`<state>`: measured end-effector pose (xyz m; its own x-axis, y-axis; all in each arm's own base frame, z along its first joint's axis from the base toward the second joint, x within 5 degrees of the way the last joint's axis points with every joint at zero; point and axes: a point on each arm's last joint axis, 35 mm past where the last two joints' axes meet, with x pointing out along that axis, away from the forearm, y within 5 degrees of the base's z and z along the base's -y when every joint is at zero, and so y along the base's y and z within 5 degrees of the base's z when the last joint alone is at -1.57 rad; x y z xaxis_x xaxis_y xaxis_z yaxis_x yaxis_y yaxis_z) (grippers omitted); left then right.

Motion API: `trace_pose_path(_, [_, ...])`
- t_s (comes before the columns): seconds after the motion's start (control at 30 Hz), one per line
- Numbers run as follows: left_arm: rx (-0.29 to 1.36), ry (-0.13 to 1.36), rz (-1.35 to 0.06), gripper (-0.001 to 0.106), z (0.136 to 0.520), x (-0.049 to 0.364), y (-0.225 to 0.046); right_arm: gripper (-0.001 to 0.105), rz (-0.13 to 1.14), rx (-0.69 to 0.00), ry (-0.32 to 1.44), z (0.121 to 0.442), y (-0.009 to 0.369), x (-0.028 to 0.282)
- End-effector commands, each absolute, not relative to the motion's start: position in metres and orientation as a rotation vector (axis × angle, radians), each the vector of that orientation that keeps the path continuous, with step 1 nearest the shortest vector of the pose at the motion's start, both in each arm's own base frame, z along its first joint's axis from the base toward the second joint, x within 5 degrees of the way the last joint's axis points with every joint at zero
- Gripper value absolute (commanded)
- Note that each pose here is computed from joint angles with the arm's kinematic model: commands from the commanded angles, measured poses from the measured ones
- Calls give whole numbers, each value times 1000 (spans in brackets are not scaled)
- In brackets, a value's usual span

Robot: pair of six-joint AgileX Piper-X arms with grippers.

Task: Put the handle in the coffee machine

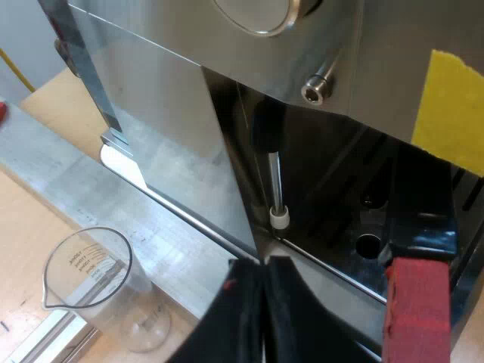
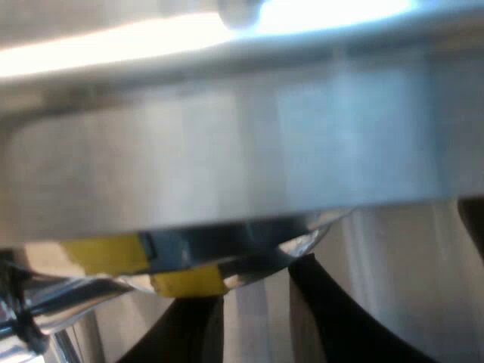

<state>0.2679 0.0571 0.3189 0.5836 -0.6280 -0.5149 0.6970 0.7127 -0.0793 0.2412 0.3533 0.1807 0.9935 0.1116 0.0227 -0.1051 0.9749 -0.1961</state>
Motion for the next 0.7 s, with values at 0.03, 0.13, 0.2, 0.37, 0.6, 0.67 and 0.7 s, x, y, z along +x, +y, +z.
trace_pose_path(0.03, [161, 520, -770, 0, 325, 267, 57, 23, 71, 33, -177, 255, 342, 240])
trace_pose_path(0.13, [181, 526, -749, 0, 325, 269, 57, 23, 71, 33, -177, 255, 342, 240])
trace_pose_path(0.2, [202, 533, -730, 0, 325, 271, 57, 23, 71, 33, -177, 255, 342, 240])
trace_pose_path(0.37, [230, 546, -725, 0, 323, 275, 51, 23, 71, 33, -177, 255, 342, 240])
trace_pose_path(0.6, [339, 650, -703, 0, 310, 287, 26, 23, 70, 21, -177, 255, 342, 240])
trace_pose_path(0.67, [333, 669, -706, 0, 307, 290, 22, 23, 70, 18, -177, 255, 342, 240])
trace_pose_path(0.7, [333, 676, -704, 0, 306, 290, 21, 23, 69, 8, -177, 255, 342, 240])
